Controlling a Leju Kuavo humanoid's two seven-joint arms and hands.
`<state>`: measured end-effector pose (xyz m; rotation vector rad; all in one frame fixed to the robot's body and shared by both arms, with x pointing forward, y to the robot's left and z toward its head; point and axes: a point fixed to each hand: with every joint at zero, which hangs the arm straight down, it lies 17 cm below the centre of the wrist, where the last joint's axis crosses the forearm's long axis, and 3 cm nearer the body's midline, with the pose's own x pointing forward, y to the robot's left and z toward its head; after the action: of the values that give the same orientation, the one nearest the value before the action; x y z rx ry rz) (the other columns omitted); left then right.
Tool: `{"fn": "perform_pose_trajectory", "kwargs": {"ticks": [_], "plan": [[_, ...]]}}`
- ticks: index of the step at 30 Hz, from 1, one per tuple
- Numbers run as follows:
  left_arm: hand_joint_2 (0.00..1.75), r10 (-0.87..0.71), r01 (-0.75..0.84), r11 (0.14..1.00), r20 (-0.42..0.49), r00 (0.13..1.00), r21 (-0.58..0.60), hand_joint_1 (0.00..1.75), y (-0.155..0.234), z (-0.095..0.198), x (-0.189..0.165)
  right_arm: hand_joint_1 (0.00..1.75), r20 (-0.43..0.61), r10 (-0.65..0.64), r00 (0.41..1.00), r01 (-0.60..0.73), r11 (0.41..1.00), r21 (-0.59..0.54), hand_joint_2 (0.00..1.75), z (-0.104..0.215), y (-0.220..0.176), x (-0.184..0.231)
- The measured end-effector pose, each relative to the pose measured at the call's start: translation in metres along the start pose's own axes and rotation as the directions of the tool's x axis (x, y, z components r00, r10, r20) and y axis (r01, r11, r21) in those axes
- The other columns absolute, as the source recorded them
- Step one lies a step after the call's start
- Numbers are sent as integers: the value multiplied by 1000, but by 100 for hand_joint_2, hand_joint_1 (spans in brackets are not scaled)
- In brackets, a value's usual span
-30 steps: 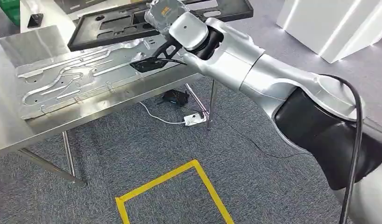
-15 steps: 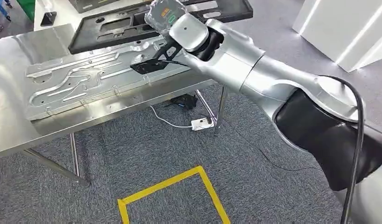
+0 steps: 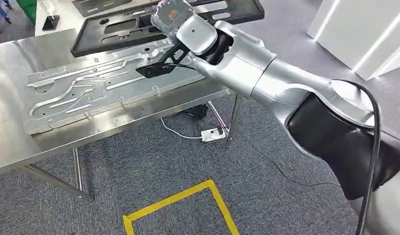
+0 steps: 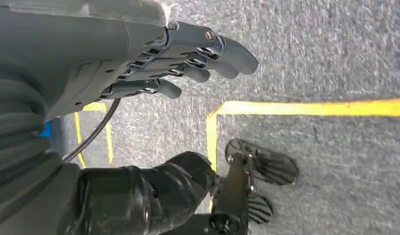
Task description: Take the parts from the cabinet and place them on the table.
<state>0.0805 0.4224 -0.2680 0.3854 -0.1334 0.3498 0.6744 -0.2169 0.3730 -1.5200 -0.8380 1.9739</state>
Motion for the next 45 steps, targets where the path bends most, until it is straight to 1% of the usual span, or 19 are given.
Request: {"fn": "perform_pose_trajectory", "kwargs": {"ticks": [8,34,39,45], "plan": [[175,-5,5,1000,1,1000,-7,0,-2,0,-2,175,3,-1,1000,1,1000,16,175,0,10,1],[175,9,-9,1000,-3,1000,-12,0,-3,1,-3,175,21,14,1000,-14,1000,8,175,-1,10,7],[175,24,-25,999,-13,1000,-27,0,-7,1,-4,175,31,10,999,-11,1000,25,175,-2,22,13],[175,28,-28,999,-12,1000,-31,0,-8,2,-3,175,24,12,1000,-13,1000,17,175,-1,17,8]]}}
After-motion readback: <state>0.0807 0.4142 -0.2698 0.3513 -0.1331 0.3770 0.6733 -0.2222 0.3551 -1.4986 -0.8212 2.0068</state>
